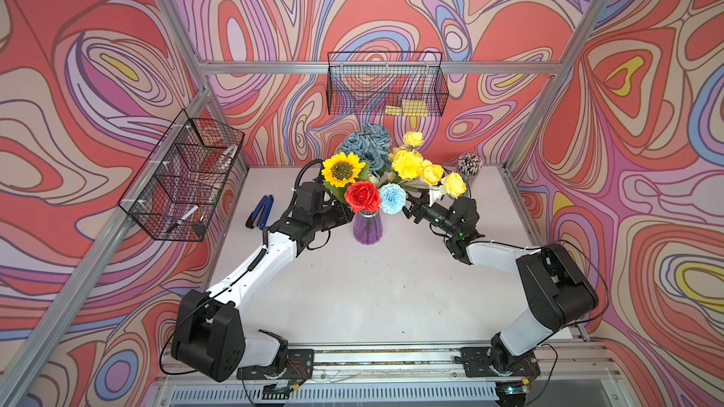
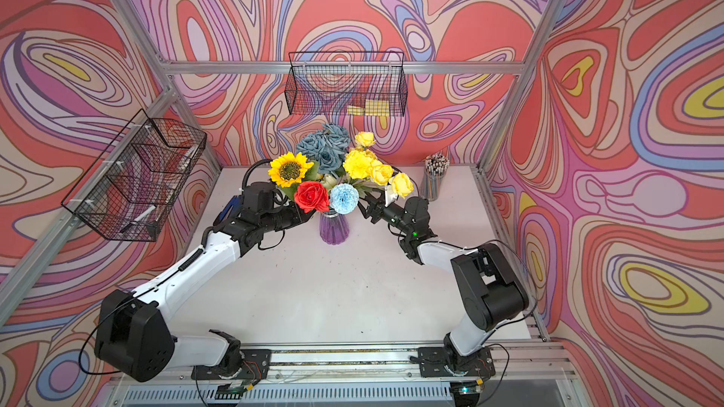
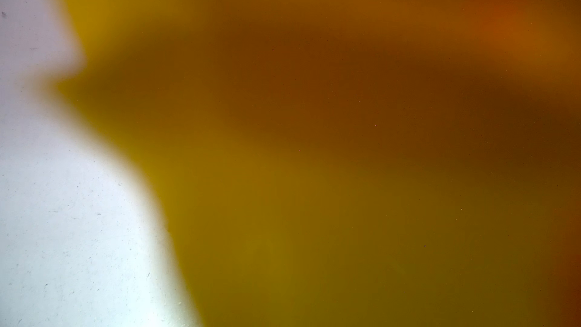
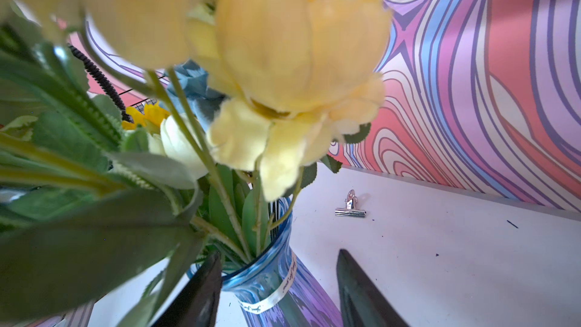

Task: Pick out yellow flowers from the vase
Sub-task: Adjust the vase at the center of the board.

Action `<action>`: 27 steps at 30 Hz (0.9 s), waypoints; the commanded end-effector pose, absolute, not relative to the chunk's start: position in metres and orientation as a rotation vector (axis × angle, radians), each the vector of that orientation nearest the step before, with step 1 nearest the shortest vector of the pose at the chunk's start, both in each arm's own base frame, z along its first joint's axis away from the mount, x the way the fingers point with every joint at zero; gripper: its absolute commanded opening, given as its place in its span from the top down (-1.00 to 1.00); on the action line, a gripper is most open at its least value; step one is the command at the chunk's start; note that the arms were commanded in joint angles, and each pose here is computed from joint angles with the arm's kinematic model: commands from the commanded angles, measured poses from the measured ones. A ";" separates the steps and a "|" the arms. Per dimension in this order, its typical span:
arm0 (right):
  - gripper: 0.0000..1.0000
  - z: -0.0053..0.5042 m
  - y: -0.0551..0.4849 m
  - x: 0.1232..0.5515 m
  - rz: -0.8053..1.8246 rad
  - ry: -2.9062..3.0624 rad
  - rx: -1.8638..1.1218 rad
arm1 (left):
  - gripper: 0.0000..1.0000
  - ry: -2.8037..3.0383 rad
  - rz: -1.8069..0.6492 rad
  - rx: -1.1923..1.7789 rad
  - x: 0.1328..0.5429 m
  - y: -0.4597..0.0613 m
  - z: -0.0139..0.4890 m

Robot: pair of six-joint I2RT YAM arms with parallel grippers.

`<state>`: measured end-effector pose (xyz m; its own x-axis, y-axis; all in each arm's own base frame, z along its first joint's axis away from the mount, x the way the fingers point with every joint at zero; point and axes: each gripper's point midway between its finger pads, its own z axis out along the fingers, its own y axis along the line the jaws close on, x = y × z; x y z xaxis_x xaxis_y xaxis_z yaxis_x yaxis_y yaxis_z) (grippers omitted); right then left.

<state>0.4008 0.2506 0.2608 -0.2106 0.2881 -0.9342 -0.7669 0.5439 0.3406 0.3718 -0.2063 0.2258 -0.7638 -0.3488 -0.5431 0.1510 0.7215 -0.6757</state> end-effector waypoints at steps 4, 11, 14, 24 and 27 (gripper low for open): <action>-0.17 0.264 0.251 0.393 1.012 1.489 -0.448 | 0.40 2.240 -0.978 -0.163 0.380 -0.213 0.235; -0.17 0.260 0.250 0.392 1.003 1.498 -0.447 | 0.18 2.244 -0.968 -0.160 0.385 -0.214 0.240; -0.17 0.258 0.250 0.393 1.002 1.503 -0.448 | 0.12 2.234 -0.982 -0.164 0.388 -0.216 0.242; -0.17 0.255 0.250 0.391 0.999 1.515 -0.453 | 0.39 2.291 -0.907 -0.157 0.397 -0.214 0.227; -0.17 0.254 0.250 0.391 0.998 1.519 -0.454 | 0.41 2.298 -0.894 -0.156 0.399 -0.214 0.223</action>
<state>0.3960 0.2501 0.2486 -0.2392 0.2586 -0.9359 -0.7570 0.5540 0.3466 0.3966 -0.2137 0.2299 -0.7708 -0.3454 -0.5354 0.1307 0.7367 -0.6634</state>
